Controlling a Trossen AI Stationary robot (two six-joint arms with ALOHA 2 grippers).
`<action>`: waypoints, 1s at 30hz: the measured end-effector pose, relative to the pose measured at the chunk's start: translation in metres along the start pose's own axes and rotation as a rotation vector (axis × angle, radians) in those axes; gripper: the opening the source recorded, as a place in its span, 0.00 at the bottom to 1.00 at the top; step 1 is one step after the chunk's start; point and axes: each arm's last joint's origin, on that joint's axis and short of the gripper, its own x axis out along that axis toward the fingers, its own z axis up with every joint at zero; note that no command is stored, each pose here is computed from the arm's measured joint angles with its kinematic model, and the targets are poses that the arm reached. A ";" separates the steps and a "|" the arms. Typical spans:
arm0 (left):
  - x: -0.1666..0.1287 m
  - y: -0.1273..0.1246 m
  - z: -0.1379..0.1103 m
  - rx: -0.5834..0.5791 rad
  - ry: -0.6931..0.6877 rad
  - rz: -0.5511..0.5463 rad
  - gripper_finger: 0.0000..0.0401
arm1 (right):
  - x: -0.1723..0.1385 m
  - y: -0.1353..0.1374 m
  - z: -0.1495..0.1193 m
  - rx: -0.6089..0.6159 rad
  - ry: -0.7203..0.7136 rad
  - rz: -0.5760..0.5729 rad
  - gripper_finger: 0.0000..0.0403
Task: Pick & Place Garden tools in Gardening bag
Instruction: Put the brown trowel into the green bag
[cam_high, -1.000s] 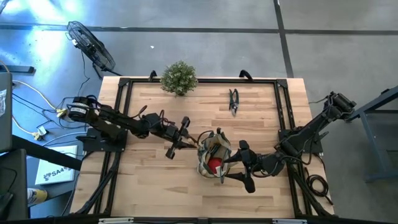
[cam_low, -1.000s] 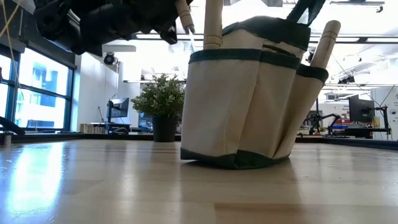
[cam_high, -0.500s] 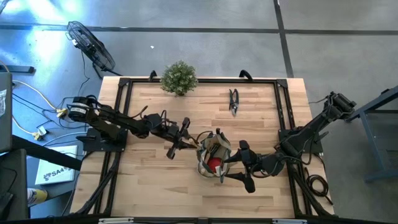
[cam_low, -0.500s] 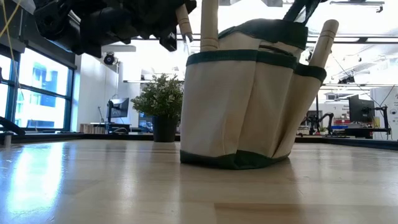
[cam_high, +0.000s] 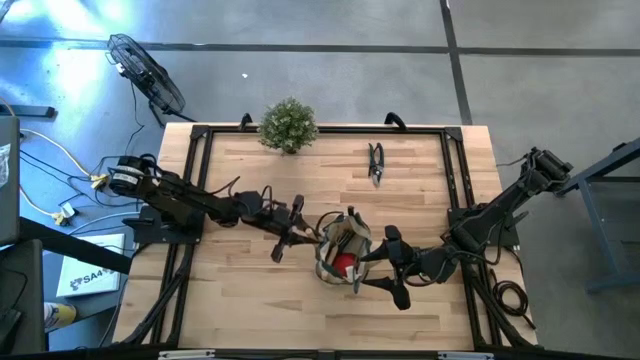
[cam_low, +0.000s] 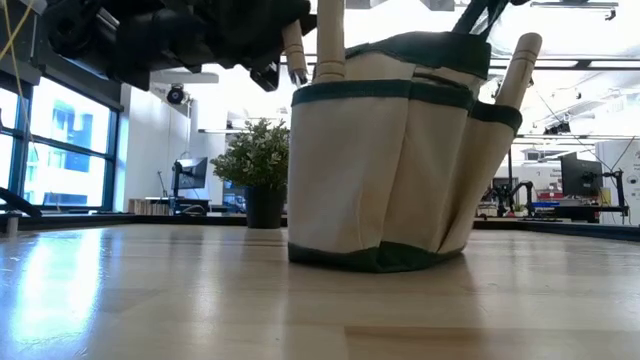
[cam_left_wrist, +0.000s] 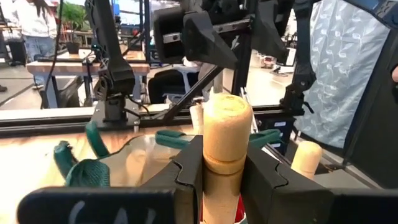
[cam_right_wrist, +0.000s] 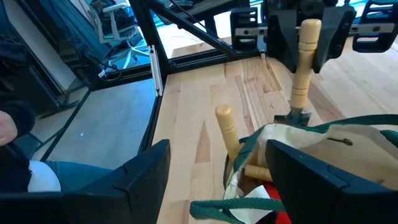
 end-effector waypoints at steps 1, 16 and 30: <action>0.000 -0.001 0.000 0.000 0.000 -0.004 0.16 | 0.000 0.000 0.000 0.000 0.000 0.000 0.64; 0.000 -0.001 -0.010 0.002 0.101 0.013 0.16 | 0.000 0.000 0.000 0.002 0.000 0.001 0.64; 0.001 -0.011 -0.018 0.060 0.180 -0.008 0.16 | 0.000 0.000 0.000 0.001 0.000 0.001 0.64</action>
